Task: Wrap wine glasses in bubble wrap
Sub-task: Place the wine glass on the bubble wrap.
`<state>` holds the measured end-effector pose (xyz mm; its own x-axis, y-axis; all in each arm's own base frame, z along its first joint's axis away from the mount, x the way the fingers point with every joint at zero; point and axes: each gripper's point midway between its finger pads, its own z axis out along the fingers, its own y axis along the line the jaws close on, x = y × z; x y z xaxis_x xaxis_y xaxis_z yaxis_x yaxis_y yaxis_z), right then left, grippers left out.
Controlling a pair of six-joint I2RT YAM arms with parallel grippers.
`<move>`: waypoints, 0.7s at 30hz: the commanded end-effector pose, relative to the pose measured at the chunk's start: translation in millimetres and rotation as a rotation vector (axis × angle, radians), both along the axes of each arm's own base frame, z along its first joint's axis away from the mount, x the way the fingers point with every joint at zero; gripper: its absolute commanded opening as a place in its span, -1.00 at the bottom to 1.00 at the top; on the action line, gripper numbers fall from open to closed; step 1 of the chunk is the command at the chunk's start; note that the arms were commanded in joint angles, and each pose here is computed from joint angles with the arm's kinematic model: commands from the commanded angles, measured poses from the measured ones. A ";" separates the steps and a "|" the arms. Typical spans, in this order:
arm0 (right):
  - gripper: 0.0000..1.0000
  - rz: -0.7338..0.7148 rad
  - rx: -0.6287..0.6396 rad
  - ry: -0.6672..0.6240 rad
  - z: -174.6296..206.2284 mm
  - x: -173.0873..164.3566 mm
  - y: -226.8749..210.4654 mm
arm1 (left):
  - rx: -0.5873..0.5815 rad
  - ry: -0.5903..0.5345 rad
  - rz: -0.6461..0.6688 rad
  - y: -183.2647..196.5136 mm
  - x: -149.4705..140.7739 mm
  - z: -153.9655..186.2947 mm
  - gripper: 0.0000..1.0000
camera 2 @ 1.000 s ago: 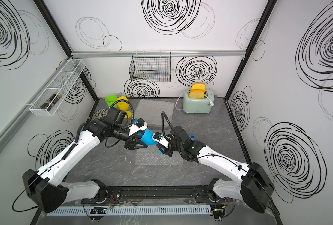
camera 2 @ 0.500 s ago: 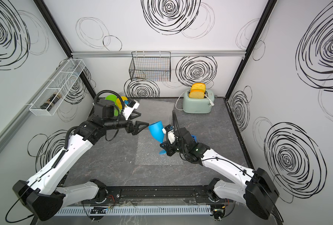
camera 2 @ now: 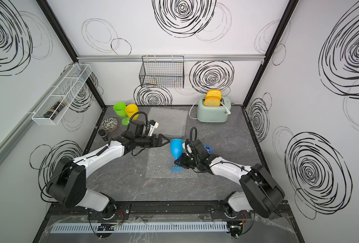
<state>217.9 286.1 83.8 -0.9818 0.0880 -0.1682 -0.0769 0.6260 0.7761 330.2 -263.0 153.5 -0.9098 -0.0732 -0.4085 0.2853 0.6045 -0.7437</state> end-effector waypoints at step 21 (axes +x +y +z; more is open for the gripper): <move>-1.00 -0.022 -0.034 0.101 -35.7 -0.9 12.1 | 0.036 0.193 -0.063 -45.0 6.4 -68.0 0.88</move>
<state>217.0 295.4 50.4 -0.9912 0.1046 -0.0813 0.0060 0.6485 0.7612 335.8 -299.8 83.4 -0.9699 -0.0063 -0.2435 0.1847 0.6328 -0.7519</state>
